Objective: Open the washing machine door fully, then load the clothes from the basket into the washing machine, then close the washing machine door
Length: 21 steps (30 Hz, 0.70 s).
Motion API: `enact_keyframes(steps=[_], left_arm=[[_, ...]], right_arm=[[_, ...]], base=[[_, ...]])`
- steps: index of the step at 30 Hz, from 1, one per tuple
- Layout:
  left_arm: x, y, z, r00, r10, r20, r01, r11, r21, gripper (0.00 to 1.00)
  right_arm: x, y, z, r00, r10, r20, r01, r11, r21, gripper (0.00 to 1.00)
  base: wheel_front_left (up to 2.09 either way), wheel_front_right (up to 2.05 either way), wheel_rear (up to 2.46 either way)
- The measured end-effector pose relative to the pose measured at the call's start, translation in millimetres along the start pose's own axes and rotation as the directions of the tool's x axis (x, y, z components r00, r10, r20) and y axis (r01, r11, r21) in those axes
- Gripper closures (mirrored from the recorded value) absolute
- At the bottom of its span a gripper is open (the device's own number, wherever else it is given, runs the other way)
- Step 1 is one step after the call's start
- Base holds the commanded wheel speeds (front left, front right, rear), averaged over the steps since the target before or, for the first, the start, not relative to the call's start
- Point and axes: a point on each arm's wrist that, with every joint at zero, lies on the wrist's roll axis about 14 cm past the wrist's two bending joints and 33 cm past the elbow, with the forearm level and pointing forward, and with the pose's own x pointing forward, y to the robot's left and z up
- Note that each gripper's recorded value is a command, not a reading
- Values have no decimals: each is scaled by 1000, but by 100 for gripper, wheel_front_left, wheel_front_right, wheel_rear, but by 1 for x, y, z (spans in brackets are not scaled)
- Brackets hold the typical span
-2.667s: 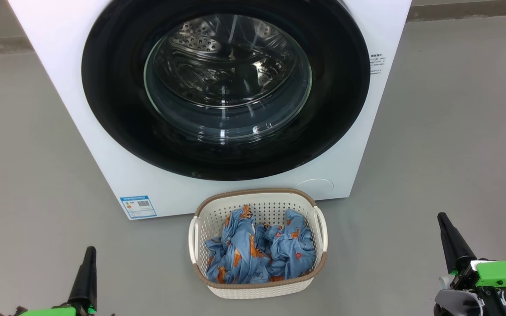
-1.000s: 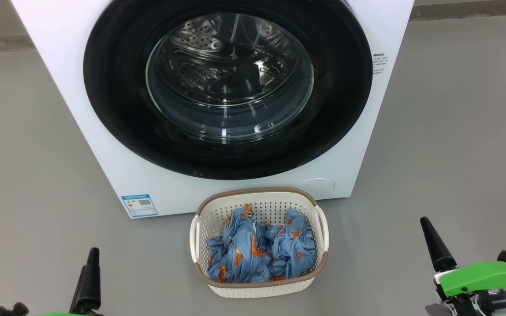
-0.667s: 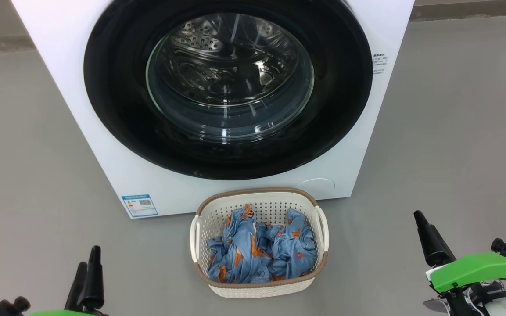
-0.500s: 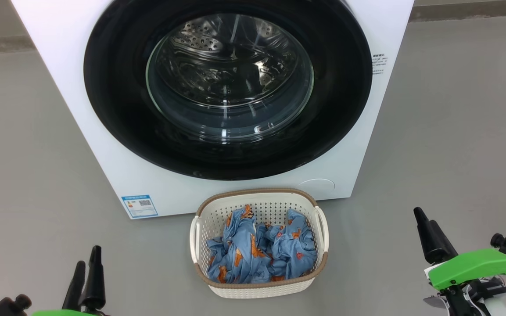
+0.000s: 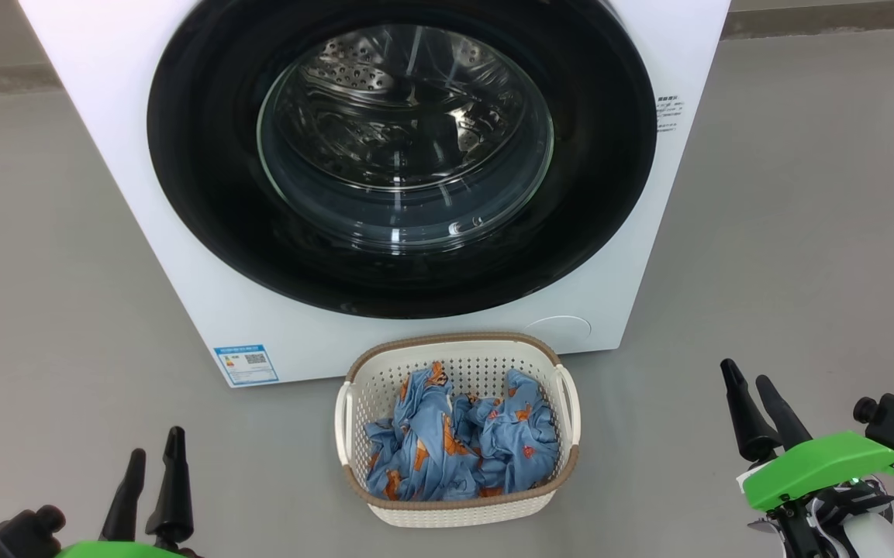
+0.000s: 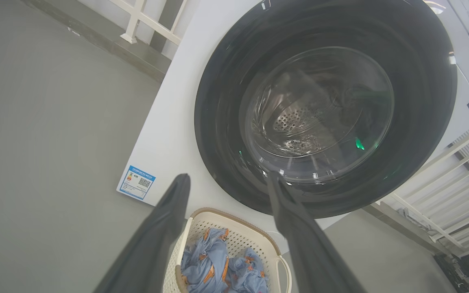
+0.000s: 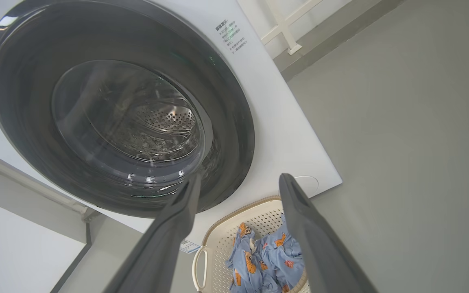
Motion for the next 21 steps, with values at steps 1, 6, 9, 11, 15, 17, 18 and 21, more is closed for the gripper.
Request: enact_keyframes(steps=[1, 6, 9, 11, 15, 17, 18, 21], left_arm=[[0, 0, 0, 1000, -1, 0, 1, 1000, 10, 0], [1, -2, 2, 1000, -14, 7, 13, 997, 72, 0], [2, -3, 4, 1000, -22, 12, 20, 994, 107, 0], [2, -4, 4, 1000, -27, 13, 25, 991, 134, 0], [2, -5, 4, 999, -34, 12, 31, 986, 164, 0], [2, -5, 4, 999, -39, 13, 36, 981, 193, 0], [2, -5, 5, 999, -42, 13, 38, 978, 206, 0], [3, -6, 6, 999, -48, 16, 43, 971, 234, 0]], right_arm=[[0, 1, 0, 1000, 4, -3, -4, 1000, -13, 0], [0, 0, 0, 1000, 10, -4, -10, 997, -76, 0], [0, 0, -1, 1000, 16, -10, -17, 993, -119, 0], [0, 1, -2, 1000, 22, -11, -24, 990, -140, 0], [3, 6, 3, 999, 39, 1, -38, 985, -169, 0], [4, 7, 5, 999, 47, 1, -45, 978, -205, 0], [4, 7, 4, 999, 48, 1, -46, 976, -214, 0], [3, 7, 4, 999, 52, -3, -51, 970, -239, 0]], base=[[0, 0, 0], [0, 0, 0], [0, 0, 0], [0, 0, 0], [0, 0, 0], [0, 0, 0], [0, 0, 0], [0, 0, 0]])
